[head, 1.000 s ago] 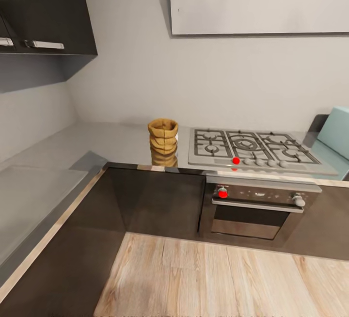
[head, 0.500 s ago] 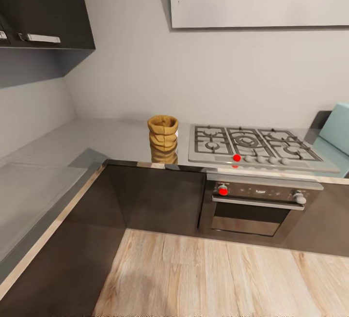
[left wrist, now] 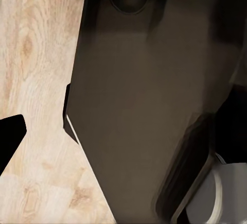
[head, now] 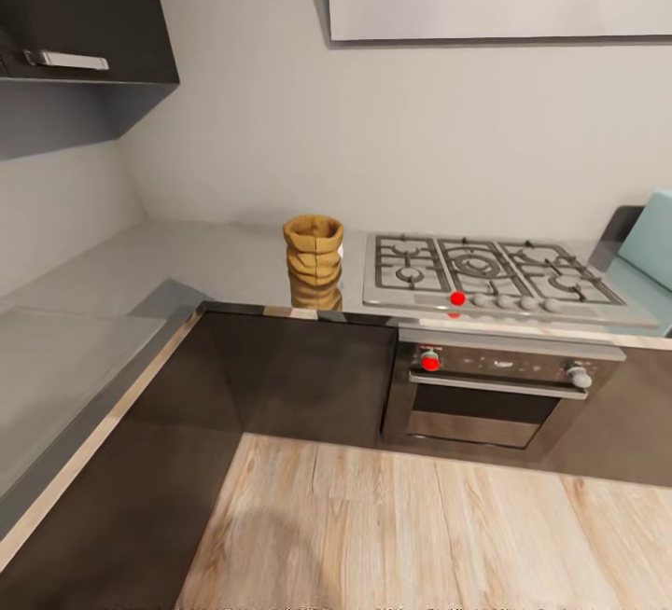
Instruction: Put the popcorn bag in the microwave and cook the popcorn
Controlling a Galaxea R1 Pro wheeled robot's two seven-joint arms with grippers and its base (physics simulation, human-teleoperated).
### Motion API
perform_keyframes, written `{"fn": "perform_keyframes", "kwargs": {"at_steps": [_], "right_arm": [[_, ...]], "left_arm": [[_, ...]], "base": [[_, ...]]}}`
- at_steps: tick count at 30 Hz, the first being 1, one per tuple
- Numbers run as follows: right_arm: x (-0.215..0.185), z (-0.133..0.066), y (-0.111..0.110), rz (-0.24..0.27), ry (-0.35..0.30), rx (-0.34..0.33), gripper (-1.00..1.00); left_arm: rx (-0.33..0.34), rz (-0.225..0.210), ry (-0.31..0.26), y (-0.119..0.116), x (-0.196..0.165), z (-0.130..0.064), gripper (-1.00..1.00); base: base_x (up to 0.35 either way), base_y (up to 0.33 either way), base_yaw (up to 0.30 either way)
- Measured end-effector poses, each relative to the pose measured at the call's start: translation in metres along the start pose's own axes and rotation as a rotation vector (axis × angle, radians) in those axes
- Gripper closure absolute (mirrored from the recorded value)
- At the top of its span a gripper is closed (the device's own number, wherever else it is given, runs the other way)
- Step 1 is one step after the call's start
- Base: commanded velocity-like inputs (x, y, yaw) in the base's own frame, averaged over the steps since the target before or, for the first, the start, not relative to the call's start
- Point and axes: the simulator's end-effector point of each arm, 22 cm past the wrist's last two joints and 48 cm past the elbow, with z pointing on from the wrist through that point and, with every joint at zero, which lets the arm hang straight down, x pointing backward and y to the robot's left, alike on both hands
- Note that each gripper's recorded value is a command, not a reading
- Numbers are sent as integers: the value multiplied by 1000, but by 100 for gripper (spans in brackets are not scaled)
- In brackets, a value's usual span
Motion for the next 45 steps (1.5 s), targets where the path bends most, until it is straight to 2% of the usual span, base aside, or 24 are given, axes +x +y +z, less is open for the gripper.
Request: {"fn": "perform_keyframes", "kwargs": {"at_steps": [24,45], "right_arm": [[0,0,-1,-5,-2,4,-100],[0,0,0,-6,-2,3,-100]], "left_arm": [[-1,0,3,0,1,0,-100],[-2,1,2,1,1,0,-100]], "base": [[2,0,0],[96,0,0]]}}
